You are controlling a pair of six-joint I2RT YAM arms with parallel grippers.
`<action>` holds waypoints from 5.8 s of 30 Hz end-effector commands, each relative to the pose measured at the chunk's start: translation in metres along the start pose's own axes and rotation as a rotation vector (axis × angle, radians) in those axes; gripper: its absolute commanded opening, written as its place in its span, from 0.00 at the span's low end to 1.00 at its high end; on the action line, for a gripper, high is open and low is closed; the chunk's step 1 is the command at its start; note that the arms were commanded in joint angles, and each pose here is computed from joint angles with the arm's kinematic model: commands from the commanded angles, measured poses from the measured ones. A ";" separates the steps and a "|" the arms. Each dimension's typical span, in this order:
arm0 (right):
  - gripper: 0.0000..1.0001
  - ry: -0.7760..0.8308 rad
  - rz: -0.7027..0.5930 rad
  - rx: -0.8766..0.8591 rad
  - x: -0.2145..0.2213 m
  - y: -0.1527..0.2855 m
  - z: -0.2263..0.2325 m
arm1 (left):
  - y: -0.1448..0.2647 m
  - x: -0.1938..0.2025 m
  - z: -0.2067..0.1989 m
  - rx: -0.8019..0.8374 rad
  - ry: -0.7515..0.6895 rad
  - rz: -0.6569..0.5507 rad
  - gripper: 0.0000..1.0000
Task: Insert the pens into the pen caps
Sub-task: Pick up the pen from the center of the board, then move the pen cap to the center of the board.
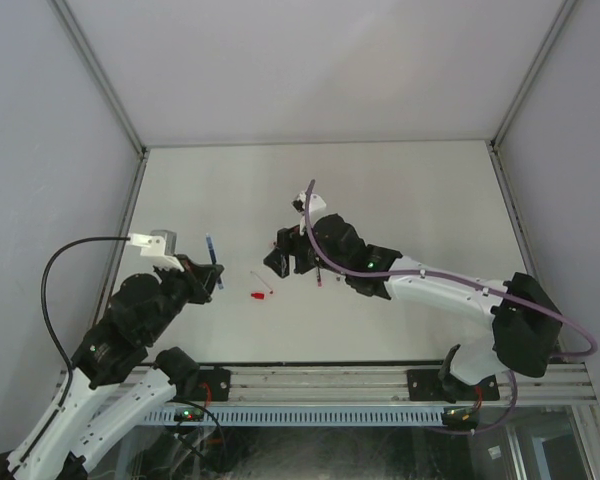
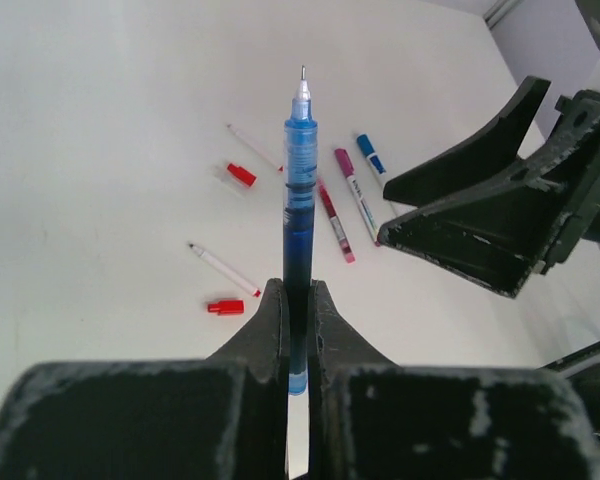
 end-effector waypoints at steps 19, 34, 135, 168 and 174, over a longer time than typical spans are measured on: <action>1.00 0.260 0.037 0.307 -0.034 -0.052 -0.043 | 0.016 -0.015 0.016 -0.094 -0.108 -0.001 0.00; 0.84 0.224 0.252 0.298 -0.022 -0.098 -0.045 | 0.021 -0.021 0.033 -0.194 -0.160 0.022 0.00; 0.11 0.299 0.510 0.616 0.034 -0.131 -0.102 | 0.018 -0.013 0.034 -0.187 -0.165 0.005 0.00; 0.13 0.089 0.647 0.664 0.111 0.009 -0.097 | 0.019 -0.012 0.034 -0.181 -0.164 0.002 0.00; 0.18 0.083 0.674 0.675 0.116 0.010 -0.100 | 0.018 -0.012 0.033 -0.173 -0.166 0.004 0.00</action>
Point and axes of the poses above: each gripper's point midway between its finger pads, its own y axis back along the fingers, its own z axis along the line the jaws close on, x = y × z, the point moved 6 cm from there along y, back along the fingers, and after that the axes turned 14 degrees about -y, right-handed, at the moved point
